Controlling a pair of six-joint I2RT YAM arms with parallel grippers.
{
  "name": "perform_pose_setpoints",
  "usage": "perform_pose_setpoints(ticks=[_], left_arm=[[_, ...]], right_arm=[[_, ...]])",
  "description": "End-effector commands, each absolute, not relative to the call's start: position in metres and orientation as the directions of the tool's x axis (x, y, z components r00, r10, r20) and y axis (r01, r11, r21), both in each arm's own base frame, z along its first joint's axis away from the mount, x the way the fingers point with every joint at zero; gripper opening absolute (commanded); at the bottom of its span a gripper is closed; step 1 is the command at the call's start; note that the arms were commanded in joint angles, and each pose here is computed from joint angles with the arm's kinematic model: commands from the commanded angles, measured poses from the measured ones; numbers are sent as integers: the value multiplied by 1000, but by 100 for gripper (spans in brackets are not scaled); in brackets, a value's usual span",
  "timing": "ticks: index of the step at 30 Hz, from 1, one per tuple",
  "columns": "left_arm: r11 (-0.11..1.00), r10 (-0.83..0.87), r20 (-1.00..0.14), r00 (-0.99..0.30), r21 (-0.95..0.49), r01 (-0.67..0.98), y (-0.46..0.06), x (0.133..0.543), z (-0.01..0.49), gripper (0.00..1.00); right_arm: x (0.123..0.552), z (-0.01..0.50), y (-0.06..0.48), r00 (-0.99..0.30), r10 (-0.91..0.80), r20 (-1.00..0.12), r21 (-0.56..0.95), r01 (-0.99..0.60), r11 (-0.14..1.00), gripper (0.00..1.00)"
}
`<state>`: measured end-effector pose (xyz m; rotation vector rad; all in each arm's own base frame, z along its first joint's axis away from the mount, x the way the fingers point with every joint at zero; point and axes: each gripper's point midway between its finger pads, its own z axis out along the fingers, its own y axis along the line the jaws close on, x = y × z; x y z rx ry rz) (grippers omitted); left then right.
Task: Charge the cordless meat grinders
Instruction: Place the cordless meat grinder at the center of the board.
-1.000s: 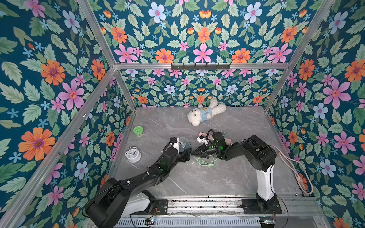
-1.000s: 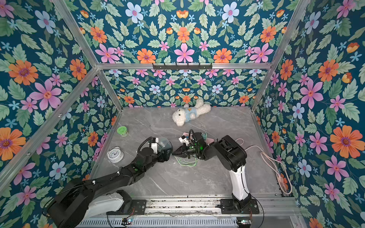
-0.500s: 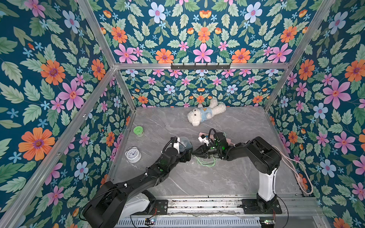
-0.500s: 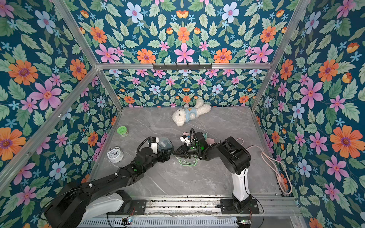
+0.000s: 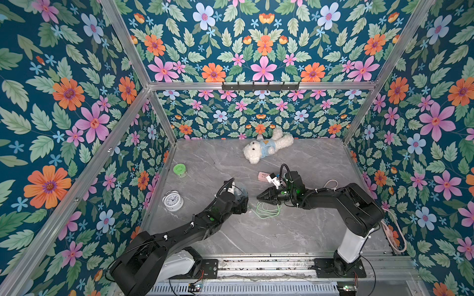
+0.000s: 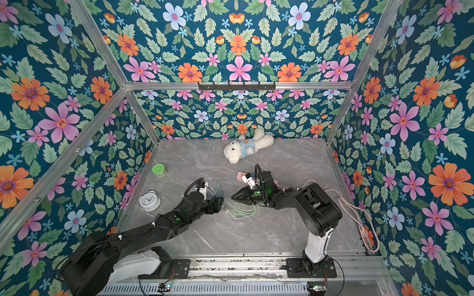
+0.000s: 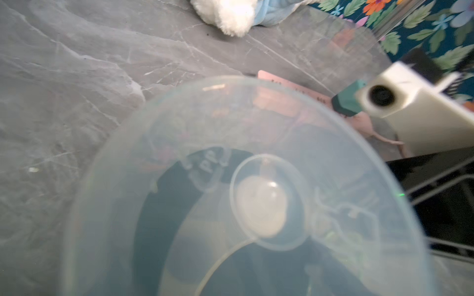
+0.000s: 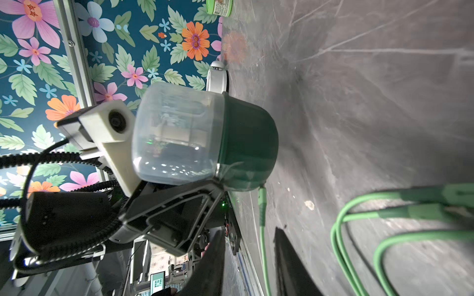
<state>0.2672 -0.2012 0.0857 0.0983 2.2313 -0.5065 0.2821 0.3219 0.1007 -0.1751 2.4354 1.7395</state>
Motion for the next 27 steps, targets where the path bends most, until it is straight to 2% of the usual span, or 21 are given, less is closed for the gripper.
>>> perform_pose_setpoints(ticks=[1, 7, 12, 14, 18, 23, 24, 25, 27], left_arm=[[958, -115, -791, -601, -249, 144, -186, 275, 84, 80], [961, -146, -835, -531, -248, 126, -183, 268, 80, 82], [955, -127, -829, -545, -250, 157, -189, 259, 70, 98], [952, -126, -822, -555, -258, 167, -191, 256, 67, 99], [948, -124, -811, -572, -267, 174, -192, 253, 66, 99], [930, -114, -792, -600, -297, 215, -194, 242, 79, 99], [925, -114, -790, -602, -305, 226, -194, 239, 84, 99], [922, -111, -789, -604, -309, 234, -193, 236, 89, 99], [914, -123, -795, -594, -324, 244, -188, 231, 101, 99]], right_arm=[[283, 96, 311, -980, 0, -200, 911, -186, 367, 34], [282, 99, 306, -978, 5, -211, 907, -193, 375, 34], [283, 101, 300, -976, 18, -218, 897, -193, 398, 36], [283, 103, 297, -973, 16, -230, 889, -203, 410, 39], [283, 109, 287, -966, 19, -257, 867, -222, 447, 53], [282, 102, 269, -962, 20, -274, 808, -218, 547, 64], [282, 101, 263, -959, 24, -281, 790, -217, 573, 94], [283, 98, 256, -957, 27, -288, 766, -214, 606, 99], [283, 96, 246, -951, 19, -308, 719, -220, 660, 99]])
